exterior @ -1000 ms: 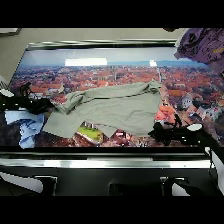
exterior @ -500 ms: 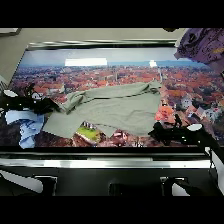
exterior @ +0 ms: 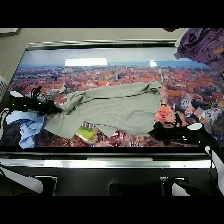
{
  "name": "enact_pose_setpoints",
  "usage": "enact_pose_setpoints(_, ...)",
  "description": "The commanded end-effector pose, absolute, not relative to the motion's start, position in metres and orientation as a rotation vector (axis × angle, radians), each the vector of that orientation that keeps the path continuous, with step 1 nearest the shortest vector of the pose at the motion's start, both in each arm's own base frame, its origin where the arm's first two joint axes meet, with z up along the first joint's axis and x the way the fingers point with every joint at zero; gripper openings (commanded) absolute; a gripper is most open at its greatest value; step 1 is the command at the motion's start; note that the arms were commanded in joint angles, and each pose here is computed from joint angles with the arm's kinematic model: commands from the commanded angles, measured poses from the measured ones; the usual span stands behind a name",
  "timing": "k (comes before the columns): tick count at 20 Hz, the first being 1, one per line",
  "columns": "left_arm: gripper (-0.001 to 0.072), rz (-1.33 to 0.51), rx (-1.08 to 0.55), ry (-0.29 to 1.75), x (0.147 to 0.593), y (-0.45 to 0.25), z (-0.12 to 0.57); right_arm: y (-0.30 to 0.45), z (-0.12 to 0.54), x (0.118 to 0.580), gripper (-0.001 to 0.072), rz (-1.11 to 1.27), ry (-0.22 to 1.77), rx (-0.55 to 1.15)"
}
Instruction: Fold the clothes and pants, and hang the long-sleeved shirts on hangers.
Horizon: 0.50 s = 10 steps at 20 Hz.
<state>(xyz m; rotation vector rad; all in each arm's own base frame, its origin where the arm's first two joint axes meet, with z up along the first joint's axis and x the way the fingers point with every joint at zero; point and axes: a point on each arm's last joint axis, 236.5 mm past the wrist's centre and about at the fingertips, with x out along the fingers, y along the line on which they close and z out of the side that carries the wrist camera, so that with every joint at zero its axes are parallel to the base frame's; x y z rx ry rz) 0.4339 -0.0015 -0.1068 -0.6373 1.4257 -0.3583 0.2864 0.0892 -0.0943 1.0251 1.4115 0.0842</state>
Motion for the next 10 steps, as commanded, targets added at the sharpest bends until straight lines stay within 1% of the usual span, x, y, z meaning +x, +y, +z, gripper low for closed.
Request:
enact_pose_setpoints(1, 0.0018, -0.460, -0.717, 1.329, 0.456, -0.021, -0.068, 0.088, -0.067, 0.310, 0.0033, 0.164, 1.347, 0.971)
enact_pose_setpoints(4, 0.0017, -0.525, -0.733, 1.101, 0.503, -0.025, 0.012, 0.079, 0.011, 0.368, 0.0032, 0.278, 1.152, 0.852)
enact_pose_setpoints(6, 0.0016, -0.531, -0.680, 0.936, 0.528, -0.020, 0.083, 0.072, 0.093, 0.407, 0.0032, 0.345, 0.965, 0.757)
enact_pose_setpoints(8, 0.0017, -0.539, -0.593, 0.770, 0.537, -0.017, 0.170, 0.068, 0.197, 0.431, 0.0032, 0.407, 0.743, 0.640)
enact_pose_setpoints(10, 0.0016, -0.552, -0.477, 0.568, 0.522, -0.022, 0.277, 0.065, 0.305, 0.429, 0.0032, 0.439, 0.511, 0.509)
